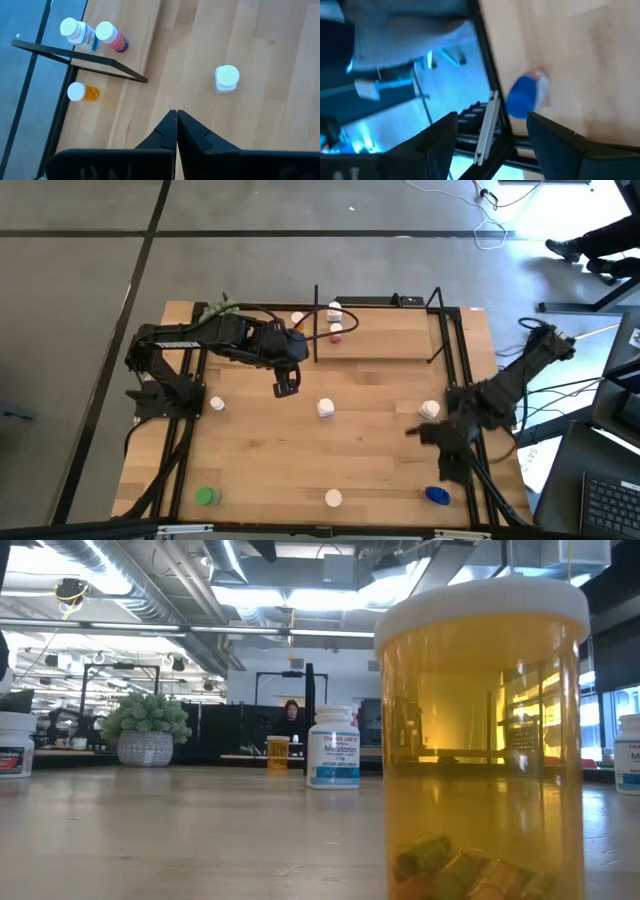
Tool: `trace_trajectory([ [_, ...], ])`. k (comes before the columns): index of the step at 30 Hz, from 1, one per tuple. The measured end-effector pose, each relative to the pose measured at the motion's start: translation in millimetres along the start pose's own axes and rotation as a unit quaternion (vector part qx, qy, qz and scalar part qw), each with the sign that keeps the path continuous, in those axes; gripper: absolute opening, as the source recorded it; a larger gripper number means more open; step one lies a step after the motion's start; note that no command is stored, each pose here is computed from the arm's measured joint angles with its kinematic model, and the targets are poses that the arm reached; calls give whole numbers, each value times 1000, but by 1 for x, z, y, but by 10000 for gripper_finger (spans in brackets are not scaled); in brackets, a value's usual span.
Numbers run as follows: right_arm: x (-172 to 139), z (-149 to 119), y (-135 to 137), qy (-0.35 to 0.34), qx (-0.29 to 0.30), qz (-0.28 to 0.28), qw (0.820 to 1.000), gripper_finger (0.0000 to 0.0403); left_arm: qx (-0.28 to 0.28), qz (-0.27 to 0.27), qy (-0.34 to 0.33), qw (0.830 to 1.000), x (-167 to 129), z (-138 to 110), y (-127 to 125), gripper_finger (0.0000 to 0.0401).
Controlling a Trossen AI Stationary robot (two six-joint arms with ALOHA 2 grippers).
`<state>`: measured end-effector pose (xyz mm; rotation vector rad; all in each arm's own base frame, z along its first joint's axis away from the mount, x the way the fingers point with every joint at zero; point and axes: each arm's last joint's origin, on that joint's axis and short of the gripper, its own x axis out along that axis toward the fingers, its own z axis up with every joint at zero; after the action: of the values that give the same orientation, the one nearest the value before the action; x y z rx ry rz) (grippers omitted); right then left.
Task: Pick and place medicine bottles onto shelf by color
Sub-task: Put the blue medicine bottle on the shelf
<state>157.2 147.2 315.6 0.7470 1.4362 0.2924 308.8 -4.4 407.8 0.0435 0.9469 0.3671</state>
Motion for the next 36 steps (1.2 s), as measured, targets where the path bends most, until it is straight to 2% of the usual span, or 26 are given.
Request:
trace_trajectory([
  [3, 19, -5, 6, 30, -14, -12, 999, 239, 0, 0, 0, 1000, 0, 0, 0, 0],
  [6, 34, -6, 7, 51, 7, -43, 998, 239, 5, -7, 1, 1000, 0, 0, 0, 0],
  [12, 58, -2, 7, 45, 30, -93, 994, 239, 25, -18, 3, 1000, 0, 0, 0, 0],
  [19, 77, 2, 6, 88, 65, -109, 988, 239, 17, -12, 5, 1000, 2, 1, 6, 0],
  [26, 88, 5, 5, 93, 103, -126, 982, 239, 17, -12, 5, 1000, 2, 1, 6, 0],
  [32, 100, 7, 4, 125, 159, -135, 970, 239, 13, -9, 5, 1000, 3, 1, 8, 0],
  [36, 108, 9, 2, 130, 165, -148, 966, 239, 4, -6, 6, 1000, 4, 2, 12, 0],
])
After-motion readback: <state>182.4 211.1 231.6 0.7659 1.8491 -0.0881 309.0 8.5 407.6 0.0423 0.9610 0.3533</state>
